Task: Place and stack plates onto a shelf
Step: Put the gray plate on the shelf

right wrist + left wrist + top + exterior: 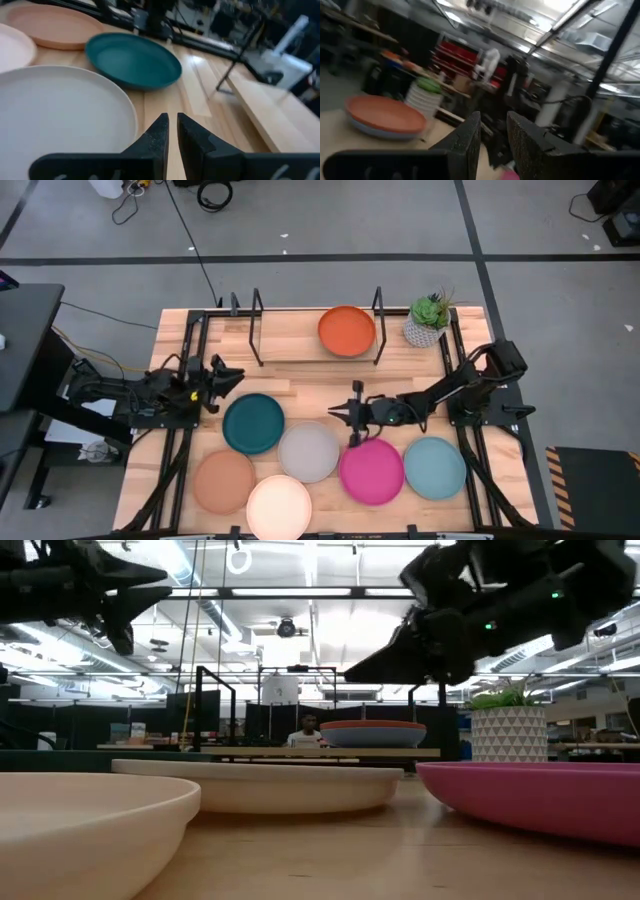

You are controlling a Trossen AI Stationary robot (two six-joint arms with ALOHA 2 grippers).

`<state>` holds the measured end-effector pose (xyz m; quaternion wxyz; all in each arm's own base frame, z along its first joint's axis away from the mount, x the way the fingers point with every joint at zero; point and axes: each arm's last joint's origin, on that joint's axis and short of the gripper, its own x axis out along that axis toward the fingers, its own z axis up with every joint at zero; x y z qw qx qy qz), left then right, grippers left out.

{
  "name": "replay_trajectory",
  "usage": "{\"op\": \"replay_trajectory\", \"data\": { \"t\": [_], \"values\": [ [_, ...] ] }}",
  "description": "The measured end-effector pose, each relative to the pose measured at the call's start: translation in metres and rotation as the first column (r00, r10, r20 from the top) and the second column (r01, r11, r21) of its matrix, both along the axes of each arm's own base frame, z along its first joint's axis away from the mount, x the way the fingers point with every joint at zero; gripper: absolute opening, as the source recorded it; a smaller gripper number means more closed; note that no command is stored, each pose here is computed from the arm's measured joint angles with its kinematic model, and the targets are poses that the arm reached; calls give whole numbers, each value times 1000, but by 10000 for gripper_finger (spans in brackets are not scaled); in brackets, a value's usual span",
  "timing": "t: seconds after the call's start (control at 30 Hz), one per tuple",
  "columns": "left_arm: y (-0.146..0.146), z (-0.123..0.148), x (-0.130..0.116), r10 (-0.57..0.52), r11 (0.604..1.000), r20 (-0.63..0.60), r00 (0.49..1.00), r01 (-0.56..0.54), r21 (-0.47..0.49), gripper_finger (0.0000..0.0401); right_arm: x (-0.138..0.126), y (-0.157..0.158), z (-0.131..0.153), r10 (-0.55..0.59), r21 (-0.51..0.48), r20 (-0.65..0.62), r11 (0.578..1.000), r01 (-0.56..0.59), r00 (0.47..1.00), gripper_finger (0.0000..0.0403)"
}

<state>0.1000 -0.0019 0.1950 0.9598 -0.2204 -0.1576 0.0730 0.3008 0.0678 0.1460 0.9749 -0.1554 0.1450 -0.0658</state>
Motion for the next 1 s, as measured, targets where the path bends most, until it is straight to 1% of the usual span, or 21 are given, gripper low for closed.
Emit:
{"op": "replay_trajectory", "data": {
  "t": [0.1,0.17,0.23,0.33,0.43,0.5,0.6,0.77,0.87,1.0],
  "values": [
    [-3,4,1,-96,993,-33,995,98,58,103,-6,7,-2,42,-34,11,999,-42,999,43],
    [-6,15,2,-155,986,-85,984,159,44,103,-9,9,-4,47,-46,17,998,-46,999,43],
    [-8,24,5,-173,982,-185,967,183,41,103,-10,9,-2,36,-64,41,997,-33,998,43],
    [-12,33,12,-181,975,-328,927,214,65,103,-12,6,-3,-28,-99,50,995,33,998,43],
    [-18,38,22,-196,962,-438,877,258,86,103,-17,2,-7,-121,-130,40,984,125,992,43],
    [-22,35,30,-196,957,-524,829,278,81,105,-20,0,-10,-151,-143,30,978,154,988,43],
    [-30,33,44,-187,953,-599,779,292,82,119,-23,-1,-13,-145,-144,27,979,148,989,43],
    [-46,36,73,-181,940,-692,699,330,87,165,-23,0,-11,-122,-151,40,980,126,992,43],
    [-62,39,93,-238,911,-733,637,408,59,178,-23,0,-11,-139,-157,42,977,144,989,43],
    [-85,36,119,-295,865,-788,540,501,20,174,-23,0,-11,-140,-157,42,977,145,989,43]
  ]
}}
